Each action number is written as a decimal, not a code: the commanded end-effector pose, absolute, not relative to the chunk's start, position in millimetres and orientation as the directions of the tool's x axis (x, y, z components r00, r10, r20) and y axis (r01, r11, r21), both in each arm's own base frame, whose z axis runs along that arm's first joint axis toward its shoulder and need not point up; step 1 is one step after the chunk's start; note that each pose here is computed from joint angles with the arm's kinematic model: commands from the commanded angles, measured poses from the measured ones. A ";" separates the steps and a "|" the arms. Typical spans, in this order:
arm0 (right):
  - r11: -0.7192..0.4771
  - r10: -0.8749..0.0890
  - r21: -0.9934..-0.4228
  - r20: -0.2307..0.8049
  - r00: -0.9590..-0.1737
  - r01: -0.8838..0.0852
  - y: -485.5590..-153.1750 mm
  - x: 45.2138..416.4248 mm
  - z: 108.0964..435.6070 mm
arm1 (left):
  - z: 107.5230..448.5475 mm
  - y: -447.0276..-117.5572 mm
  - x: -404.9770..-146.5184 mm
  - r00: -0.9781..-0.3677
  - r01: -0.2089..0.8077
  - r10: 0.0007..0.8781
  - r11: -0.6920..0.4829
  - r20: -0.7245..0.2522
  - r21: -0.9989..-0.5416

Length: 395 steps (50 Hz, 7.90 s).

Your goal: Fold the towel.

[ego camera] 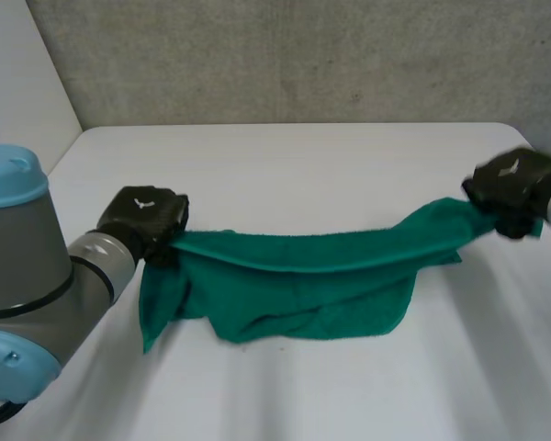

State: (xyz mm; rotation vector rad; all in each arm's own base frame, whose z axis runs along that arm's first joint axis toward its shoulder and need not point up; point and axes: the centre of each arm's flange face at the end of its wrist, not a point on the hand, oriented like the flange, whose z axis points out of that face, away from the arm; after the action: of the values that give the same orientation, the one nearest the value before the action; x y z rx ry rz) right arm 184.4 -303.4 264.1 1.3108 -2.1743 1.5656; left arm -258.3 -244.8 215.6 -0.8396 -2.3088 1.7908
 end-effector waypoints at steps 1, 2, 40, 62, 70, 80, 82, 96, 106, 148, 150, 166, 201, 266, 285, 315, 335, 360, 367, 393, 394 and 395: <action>0.092 -0.634 -0.529 0.622 -0.459 -0.844 -320.4 198.5 222.6 | 185.4 -258.6 -260.7 -0.683 0.626 0.528 0.068 -0.504 -0.777; 0.091 -0.634 -0.529 0.623 -0.459 -0.844 -320.4 198.5 222.6 | 183.1 -267.3 -263.0 -0.660 0.651 0.526 0.045 -0.536 -0.758; -0.161 -0.518 -0.865 0.484 -0.705 -0.475 -299.0 240.3 226.9 | 166.8 -281.1 -242.2 -0.762 0.562 0.326 -0.096 -0.560 -0.821; 0.018 -0.458 -0.868 0.434 -0.776 -0.496 -309.0 192.9 191.3 | 127.1 -290.9 -214.1 -0.768 0.598 0.333 0.066 -0.547 -0.799; 0.031 -0.436 -0.865 0.440 -0.785 -0.501 -310.2 190.6 191.7 | 141.3 -272.9 -205.2 -0.766 0.607 0.347 0.110 -0.542 -0.787; 0.032 -0.437 -0.856 0.452 -0.778 -0.516 -310.1 190.1 197.1 | 170.7 -254.5 -195.0 -0.766 0.610 0.328 0.097 -0.554 -0.786; 0.031 -0.441 -0.852 0.457 -0.772 -0.523 -308.0 190.9 204.2 | 181.5 -252.2 -194.7 -0.766 0.609 0.315 0.077 -0.561 -0.789; -0.065 -0.437 -0.708 0.654 -0.617 -0.704 -271.7 184.6 324.8 | 311.6 -219.7 -190.3 -0.763 0.604 0.152 -0.179 -0.628 -0.777; 0.159 -0.597 -0.465 0.658 -0.460 -0.871 -299.8 178.6 241.5 | 214.1 -252.7 -195.7 -0.616 0.760 0.412 0.089 -0.671 -0.644; -0.273 -0.223 -0.756 0.651 -0.726 -0.594 -372.7 227.0 282.3 | 237.3 -353.0 -234.4 -0.785 0.585 0.036 -0.284 -0.618 -0.760; -0.172 -0.309 -0.768 0.637 -0.706 -0.617 -374.9 227.5 233.3 | 217.4 -351.1 -234.8 -0.781 0.588 0.072 -0.249 -0.620 -0.769; 0.107 -0.550 -0.663 0.581 -0.600 -0.741 -337.8 216.2 175.3 | 145.5 -292.4 -205.1 -0.703 0.689 0.276 0.037 -0.655 -0.724; 0.129 -0.417 -0.530 0.738 -0.531 -0.838 -388.9 192.6 158.0 | 141.4 -344.7 -250.4 -0.621 0.734 0.300 -0.101 -0.724 -0.672; 0.222 -0.396 -0.762 0.499 -0.771 -0.608 -352.9 155.8 126.8 | 176.0 -289.8 -236.5 -0.894 0.361 0.253 -0.087 -0.371 -0.929; 0.325 -0.071 -0.564 0.786 -0.614 -0.759 -408.7 48.8 172.5 | 172.9 -285.9 -235.7 -0.891 0.366 0.259 -0.074 -0.372 -0.928; -0.592 -0.618 -0.610 0.763 -0.189 -0.527 -220.0 388.0 146.8 | 178.7 -279.5 -242.9 -0.886 0.357 0.279 -0.099 -0.371 -0.929; 0.075 -0.560 -0.858 0.386 -0.733 -0.509 -274.3 245.2 166.5 | 175.6 -237.0 -373.1 -0.738 0.198 0.598 -0.254 -0.314 -0.947; 0.195 -0.574 -0.862 0.287 -0.767 -0.469 -282.0 206.0 137.4 | 113.7 -259.5 -345.8 -0.745 0.401 0.558 -0.063 -0.365 -0.914; 0.217 -0.550 -0.855 0.291 -0.783 -0.470 -292.2 197.6 132.4 | 141.1 -255.3 -332.1 -0.756 0.400 0.533 -0.084 -0.381 -0.912; -0.197 -0.882 -0.878 0.353 -0.313 -0.435 -193.4 388.1 159.9 | 196.3 -248.8 -280.9 -0.831 0.347 0.425 -0.106 -0.358 -0.932; -0.194 -0.893 -0.876 0.344 -0.290 -0.442 -188.5 391.3 152.7 | 196.3 -249.6 -280.1 -0.834 0.344 0.423 -0.103 -0.354 -0.933; -0.178 -0.901 -0.872 0.331 -0.280 -0.456 -186.8 393.7 142.4 | 196.3 -250.1 -279.7 -0.838 0.338 0.422 -0.099 -0.347 -0.936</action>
State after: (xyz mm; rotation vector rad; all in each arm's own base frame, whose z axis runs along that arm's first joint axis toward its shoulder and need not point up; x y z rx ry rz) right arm 359.9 -223.6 180.8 1.7715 -2.1764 2.0094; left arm -283.2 -244.6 197.1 -0.9074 -2.0522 2.1118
